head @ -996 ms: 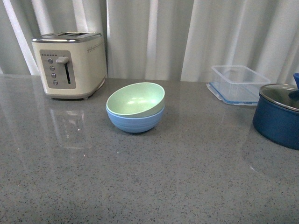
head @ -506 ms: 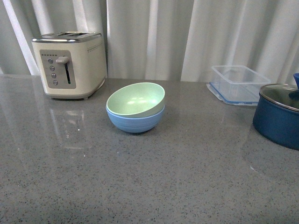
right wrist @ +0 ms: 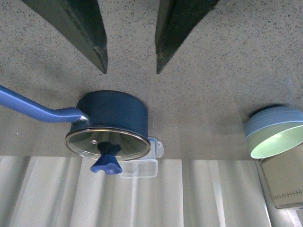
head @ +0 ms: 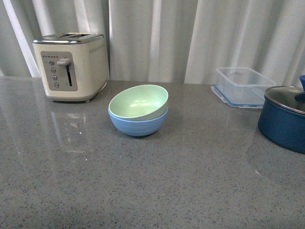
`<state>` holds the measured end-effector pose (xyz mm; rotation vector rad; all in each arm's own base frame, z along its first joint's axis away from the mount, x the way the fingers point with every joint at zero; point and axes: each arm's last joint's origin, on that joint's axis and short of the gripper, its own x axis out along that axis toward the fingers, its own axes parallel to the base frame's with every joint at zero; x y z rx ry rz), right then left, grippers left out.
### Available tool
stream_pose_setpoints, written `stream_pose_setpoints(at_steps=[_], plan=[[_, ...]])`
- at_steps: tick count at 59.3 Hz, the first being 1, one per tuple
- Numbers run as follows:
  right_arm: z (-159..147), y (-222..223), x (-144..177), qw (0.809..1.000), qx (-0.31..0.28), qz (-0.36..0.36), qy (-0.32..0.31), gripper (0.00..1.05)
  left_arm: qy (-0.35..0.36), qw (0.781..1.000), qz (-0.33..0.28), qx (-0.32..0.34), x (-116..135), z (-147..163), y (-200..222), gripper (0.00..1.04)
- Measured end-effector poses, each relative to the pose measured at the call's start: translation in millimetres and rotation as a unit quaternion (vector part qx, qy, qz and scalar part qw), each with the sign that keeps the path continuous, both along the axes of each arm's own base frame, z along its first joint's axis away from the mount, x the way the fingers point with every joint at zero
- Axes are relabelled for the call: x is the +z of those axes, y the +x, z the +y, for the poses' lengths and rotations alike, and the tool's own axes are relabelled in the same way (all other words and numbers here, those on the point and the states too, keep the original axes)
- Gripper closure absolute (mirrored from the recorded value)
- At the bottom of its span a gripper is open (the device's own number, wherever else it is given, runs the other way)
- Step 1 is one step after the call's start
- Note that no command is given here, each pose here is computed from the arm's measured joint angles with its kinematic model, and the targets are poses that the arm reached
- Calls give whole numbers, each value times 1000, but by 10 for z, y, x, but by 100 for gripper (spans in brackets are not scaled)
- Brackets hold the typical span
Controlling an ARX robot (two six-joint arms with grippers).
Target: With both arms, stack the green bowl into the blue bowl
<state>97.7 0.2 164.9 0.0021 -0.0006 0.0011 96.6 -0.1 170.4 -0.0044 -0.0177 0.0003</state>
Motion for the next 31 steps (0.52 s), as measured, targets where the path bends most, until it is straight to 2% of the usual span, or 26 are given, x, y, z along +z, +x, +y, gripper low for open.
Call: stream_pose_setpoints(at_steps=[23, 31], plan=[[0, 0, 1, 1000, 0, 0, 1, 8, 0, 1000, 0, 0, 0, 0, 0, 7], [0, 0, 1, 1000, 0, 0, 0, 10, 0, 1000, 0, 0, 0, 0, 0, 7]])
